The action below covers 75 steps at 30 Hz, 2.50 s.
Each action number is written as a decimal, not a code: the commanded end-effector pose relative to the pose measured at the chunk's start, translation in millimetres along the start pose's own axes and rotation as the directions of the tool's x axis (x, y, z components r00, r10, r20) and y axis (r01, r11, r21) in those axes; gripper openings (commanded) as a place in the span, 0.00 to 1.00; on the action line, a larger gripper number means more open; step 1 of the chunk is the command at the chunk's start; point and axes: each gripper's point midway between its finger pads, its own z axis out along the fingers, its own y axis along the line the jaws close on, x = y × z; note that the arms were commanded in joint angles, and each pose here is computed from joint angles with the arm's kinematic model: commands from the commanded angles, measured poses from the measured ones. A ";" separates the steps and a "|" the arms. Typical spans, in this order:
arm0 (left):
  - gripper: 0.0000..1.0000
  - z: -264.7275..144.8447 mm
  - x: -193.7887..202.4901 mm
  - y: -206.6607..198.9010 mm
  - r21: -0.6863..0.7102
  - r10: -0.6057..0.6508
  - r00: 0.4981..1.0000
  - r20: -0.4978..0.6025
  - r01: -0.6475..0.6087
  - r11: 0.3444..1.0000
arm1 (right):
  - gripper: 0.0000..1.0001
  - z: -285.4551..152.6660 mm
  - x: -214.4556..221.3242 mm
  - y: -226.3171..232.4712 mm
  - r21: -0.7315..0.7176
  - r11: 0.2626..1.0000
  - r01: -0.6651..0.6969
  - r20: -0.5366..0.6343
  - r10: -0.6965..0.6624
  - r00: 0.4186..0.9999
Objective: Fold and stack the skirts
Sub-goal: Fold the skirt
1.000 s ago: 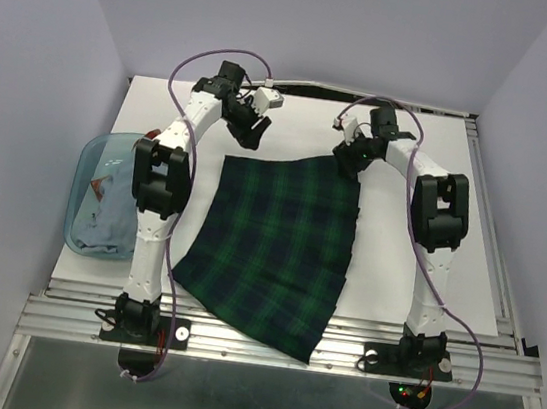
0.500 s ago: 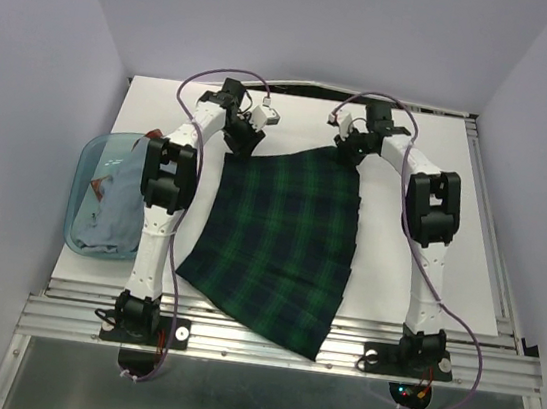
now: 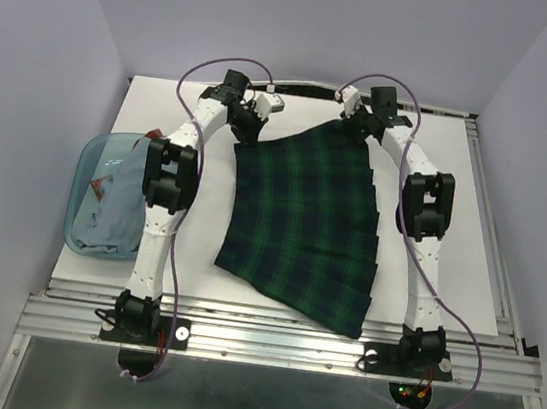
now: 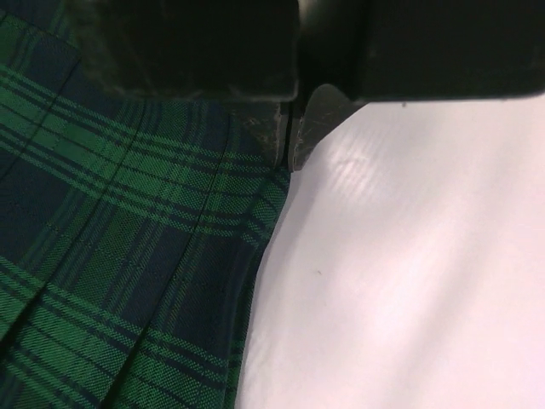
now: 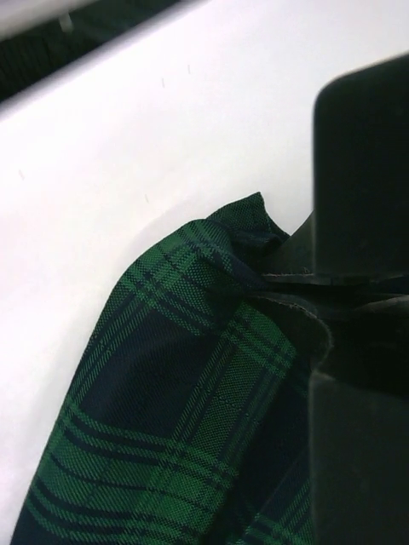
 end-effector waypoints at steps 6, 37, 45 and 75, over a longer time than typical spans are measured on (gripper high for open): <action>0.00 -100.4 -113.3 30.0 -0.245 0.159 0.951 0.265 -0.093 0.965 | 0.01 -115.7 -118.4 -103.7 0.351 0.936 0.038 0.256 -0.135 0.957; 0.00 -102.8 119.0 -232.4 0.146 0.284 0.959 -0.002 -0.280 0.949 | 0.01 -256.4 77.8 218.1 -0.226 0.958 0.175 0.095 -0.157 0.983; 0.00 -63.7 150.7 -248.9 0.224 0.226 0.960 -0.166 -0.187 0.957 | 0.01 -218.4 145.3 250.4 -0.324 0.939 0.113 -0.058 -0.139 0.989; 0.48 -112.5 69.1 -296.1 0.081 0.264 0.963 0.051 -0.267 0.960 | 0.82 -275.1 32.4 108.3 0.191 0.980 -0.051 -0.054 0.063 0.997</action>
